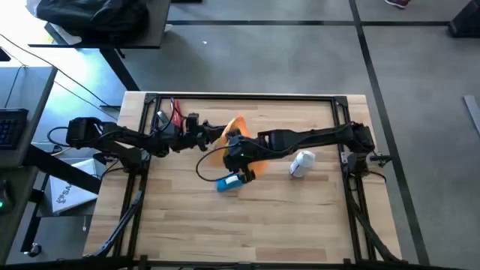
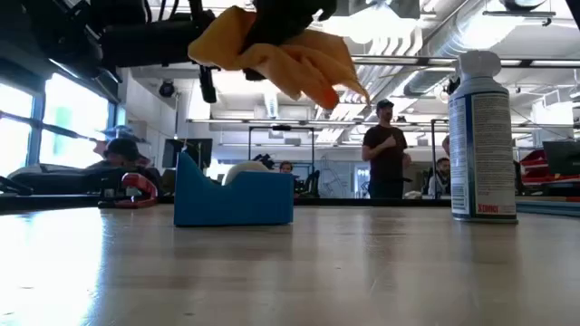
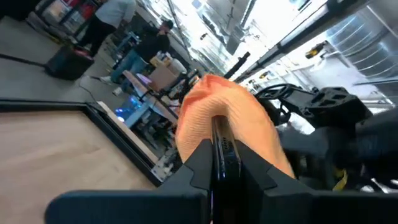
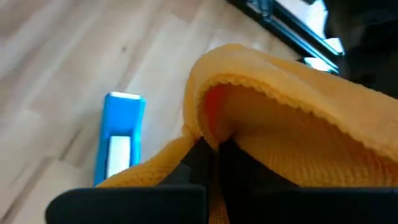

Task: Apply microfiber cloth
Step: Wipe the back of the cellphone with an orange microfiber cloth

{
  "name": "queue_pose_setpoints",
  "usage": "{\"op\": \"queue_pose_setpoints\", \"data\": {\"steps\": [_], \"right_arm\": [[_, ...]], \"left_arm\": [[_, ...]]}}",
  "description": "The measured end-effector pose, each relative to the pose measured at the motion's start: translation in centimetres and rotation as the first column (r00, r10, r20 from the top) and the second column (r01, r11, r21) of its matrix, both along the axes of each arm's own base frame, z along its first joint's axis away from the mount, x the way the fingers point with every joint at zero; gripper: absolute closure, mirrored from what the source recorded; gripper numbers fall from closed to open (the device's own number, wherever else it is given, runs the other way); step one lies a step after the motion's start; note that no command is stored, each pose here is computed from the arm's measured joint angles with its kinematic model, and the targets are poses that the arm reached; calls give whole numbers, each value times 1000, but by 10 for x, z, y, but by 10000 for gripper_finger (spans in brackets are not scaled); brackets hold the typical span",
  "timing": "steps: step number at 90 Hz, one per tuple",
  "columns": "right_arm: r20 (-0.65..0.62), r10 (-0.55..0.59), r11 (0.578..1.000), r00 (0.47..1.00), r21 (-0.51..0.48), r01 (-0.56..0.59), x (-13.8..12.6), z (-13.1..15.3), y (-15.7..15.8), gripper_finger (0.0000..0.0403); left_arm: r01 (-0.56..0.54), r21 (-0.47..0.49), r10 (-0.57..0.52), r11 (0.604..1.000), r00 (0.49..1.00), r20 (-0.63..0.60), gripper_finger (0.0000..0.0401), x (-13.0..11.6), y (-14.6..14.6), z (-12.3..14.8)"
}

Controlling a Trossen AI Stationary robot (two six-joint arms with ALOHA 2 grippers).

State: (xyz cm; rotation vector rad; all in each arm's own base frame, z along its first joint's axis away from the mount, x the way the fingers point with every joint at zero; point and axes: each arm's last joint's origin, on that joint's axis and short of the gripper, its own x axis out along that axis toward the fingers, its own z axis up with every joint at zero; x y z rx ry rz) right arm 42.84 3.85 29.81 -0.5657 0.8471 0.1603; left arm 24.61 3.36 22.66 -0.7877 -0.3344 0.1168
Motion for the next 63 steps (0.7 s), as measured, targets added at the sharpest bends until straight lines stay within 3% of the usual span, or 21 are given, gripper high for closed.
{"op": "queue_pose_setpoints", "data": {"steps": [34, 63], "right_arm": [[-61, 46, 999, 997, -18, -47, -19, 11, 22, 403], [96, -45, 990, 994, -130, 58, -48, 63, 9, 403]], "left_arm": [[112, 2, -112, 994, 993, 40, 388, -3, -3, 7], [167, 34, -169, 985, 984, 56, 388, -6, -7, 12]]}}
